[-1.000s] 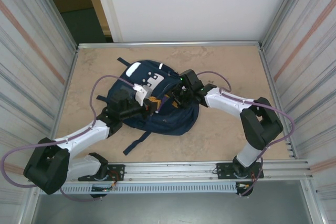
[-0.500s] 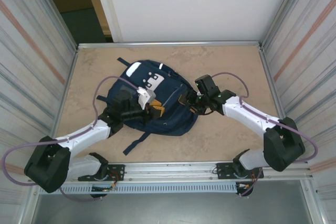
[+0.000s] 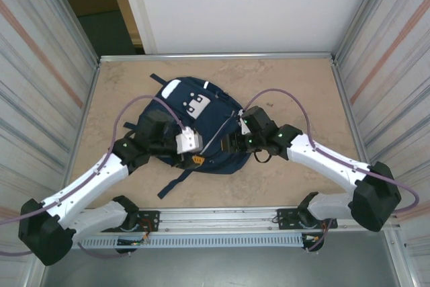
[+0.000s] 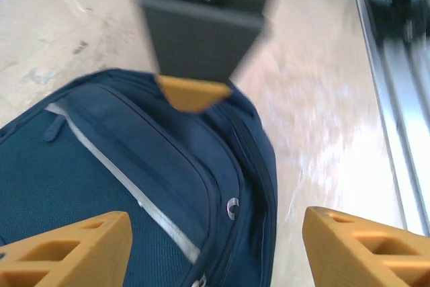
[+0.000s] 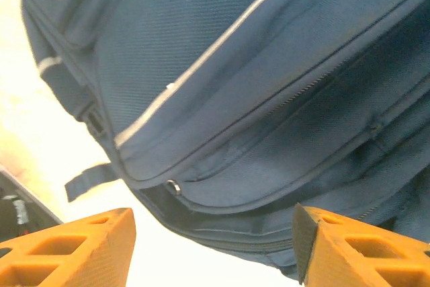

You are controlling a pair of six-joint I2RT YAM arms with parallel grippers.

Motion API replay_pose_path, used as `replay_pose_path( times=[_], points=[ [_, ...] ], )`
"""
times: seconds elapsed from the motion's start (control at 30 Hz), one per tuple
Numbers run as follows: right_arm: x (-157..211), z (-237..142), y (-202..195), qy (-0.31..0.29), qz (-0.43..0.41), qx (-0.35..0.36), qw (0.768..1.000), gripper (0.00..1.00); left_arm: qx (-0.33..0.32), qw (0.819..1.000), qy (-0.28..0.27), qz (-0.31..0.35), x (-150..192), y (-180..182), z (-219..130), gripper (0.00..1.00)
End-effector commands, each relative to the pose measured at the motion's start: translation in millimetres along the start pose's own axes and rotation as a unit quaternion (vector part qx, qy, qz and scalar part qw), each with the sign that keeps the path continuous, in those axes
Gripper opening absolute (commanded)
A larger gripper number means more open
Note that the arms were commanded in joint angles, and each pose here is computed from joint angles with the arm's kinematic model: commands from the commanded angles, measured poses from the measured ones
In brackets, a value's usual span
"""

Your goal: Pack the student bag

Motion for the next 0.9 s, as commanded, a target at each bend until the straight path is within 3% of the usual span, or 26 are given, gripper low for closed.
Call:
replay_pose_path(
  times=[0.0, 0.1, 0.2, 0.3, 0.4, 0.5, 0.63, 0.77, 0.87],
  points=[
    [-9.0, -3.2, -1.2, -0.008, -0.016, -0.004, 1.0, 0.63, 0.07, 0.981, 0.106, 0.148, 48.7, -15.4, 7.5, 0.67],
    [-11.7, -0.8, -7.6, -0.007, 0.003, -0.023, 1.0, 0.63, 0.044, 0.982, 0.084, 0.162, 55.8, 7.7, 17.7, 0.66],
    [-10.9, -0.5, -12.3, -0.001, 0.025, -0.04, 0.999, 0.63, 0.043, 0.973, 0.111, 0.198, 75.0, 17.1, 35.5, 0.64],
    [-6.8, 0.7, -14.9, -0.004, 0.032, -0.054, 0.998, 0.63, 0.05, 0.97, 0.139, 0.192, 91.8, 24.0, 52.5, 0.61],
    [-3.7, -0.1, -16.7, 0.003, 0.037, -0.055, 0.998, 0.63, 0.053, 0.973, 0.122, 0.189, 92.0, 21.8, 65.8, 0.57],
    [1.2, -1.4, -18.1, 0.005, 0.038, -0.065, 0.997, 0.62, 0.056, 0.969, 0.142, 0.196, 99.0, 15.8, 77.2, 0.37],
    [12.2, -1.1, -6.2, 0.035, 0.004, -0.105, 0.994, 0.63, 0.058, 0.98, 0.111, 0.157, 75.2, 22.9, 68.2, 0.07],
    [26.3, -4.3, 13.6, 0.01, -0.075, -0.145, 0.987, 0.63, 0.072, 0.992, 0.052, 0.092, 40.1, 32.1, 56.1, 0.02],
    [33.6, -2.0, 25.7, -0.022, -0.155, -0.142, 0.977, 0.64, 0.087, 0.996, 0.029, -0.014, 25.0, 46.4, 54.5, 0.0]
  ],
)
Point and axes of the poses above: each hand's point on the last joint's axis, 136 mm out from that joint toward the fingers, its own z axis out along the fingers, its own y axis along the line the jaws close on, x = y × z, the point moved 5 cm from there along -z, back along the fingers, and after that the axes turned 11 degrees about z, right-handed, at the moved point
